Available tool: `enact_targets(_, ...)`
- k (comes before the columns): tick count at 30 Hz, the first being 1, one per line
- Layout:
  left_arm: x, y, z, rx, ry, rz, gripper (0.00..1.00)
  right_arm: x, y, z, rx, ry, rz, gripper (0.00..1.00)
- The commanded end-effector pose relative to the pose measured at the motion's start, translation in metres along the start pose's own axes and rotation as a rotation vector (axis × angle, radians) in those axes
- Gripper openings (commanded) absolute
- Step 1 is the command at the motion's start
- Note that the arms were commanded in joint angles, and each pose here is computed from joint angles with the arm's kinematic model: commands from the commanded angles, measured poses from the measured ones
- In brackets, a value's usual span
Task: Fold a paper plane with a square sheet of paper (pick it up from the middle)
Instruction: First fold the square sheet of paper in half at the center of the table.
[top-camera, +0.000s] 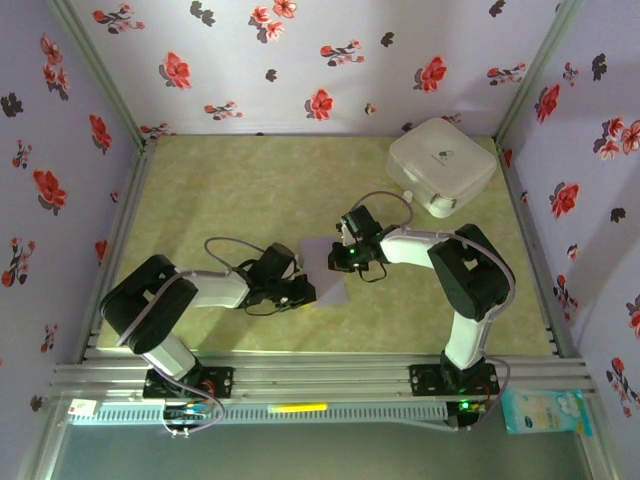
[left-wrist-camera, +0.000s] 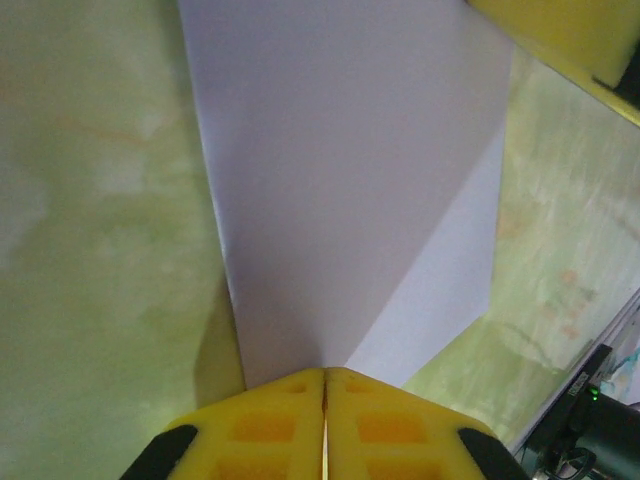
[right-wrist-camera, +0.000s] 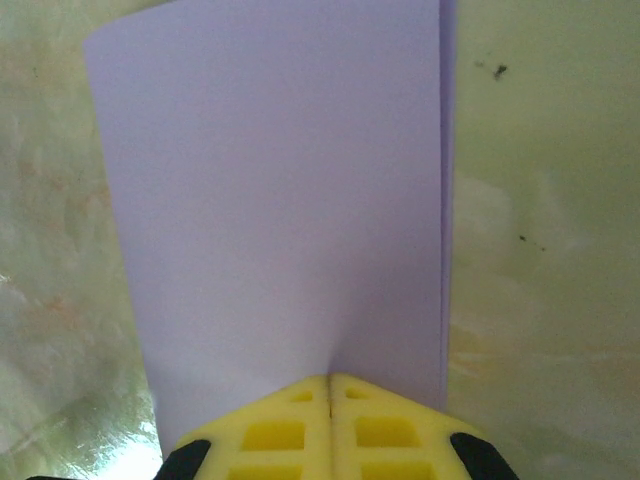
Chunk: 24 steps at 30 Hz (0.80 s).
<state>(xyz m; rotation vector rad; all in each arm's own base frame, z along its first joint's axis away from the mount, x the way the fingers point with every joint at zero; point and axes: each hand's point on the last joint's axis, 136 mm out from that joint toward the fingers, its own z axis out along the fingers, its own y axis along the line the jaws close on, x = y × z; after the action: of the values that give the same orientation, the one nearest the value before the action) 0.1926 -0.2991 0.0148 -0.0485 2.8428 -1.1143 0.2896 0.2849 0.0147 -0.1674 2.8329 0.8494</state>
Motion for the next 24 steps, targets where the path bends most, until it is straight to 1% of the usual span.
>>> enact_targets(1,0.031,0.04,-0.003,-0.156,0.084,0.001,0.09,0.046,-0.071,0.008,0.251,0.122,0.107,0.0)
enact_targets(5,0.033,0.032,-0.009,-0.159,0.083,0.036,0.09,0.044,-0.067,0.009,0.238,0.126,0.103,0.0)
enact_targets(7,0.031,0.023,-0.013,-0.138,0.069,0.057,0.13,0.042,-0.065,0.009,0.238,0.135,0.099,0.0)
enact_targets(13,0.022,0.0,-0.034,-0.102,0.034,0.107,0.13,0.037,-0.061,0.003,0.244,0.124,0.095,0.0)
enact_targets(15,0.009,-0.017,-0.048,-0.064,-0.019,0.109,0.13,0.034,-0.054,0.002,0.216,0.118,0.098,0.0)
enact_targets(17,-0.012,-0.029,-0.065,-0.035,-0.109,0.093,0.14,0.026,-0.039,0.0,0.16,0.1,0.099,0.0)
enact_targets(19,-0.038,-0.031,-0.08,-0.027,-0.197,0.059,0.18,0.015,-0.024,-0.004,0.107,0.075,0.101,0.0)
enact_targets(20,-0.053,-0.025,-0.086,-0.049,-0.238,0.023,0.2,0.008,-0.016,-0.006,0.084,0.062,0.106,0.03)
enact_targets(22,-0.079,-0.018,-0.093,-0.074,-0.278,-0.042,0.19,-0.004,0.001,-0.013,0.045,0.048,0.102,0.06)
enact_targets(24,-0.101,-0.025,-0.095,-0.06,-0.283,-0.035,0.17,-0.012,0.014,-0.024,0.029,0.037,0.084,0.11)
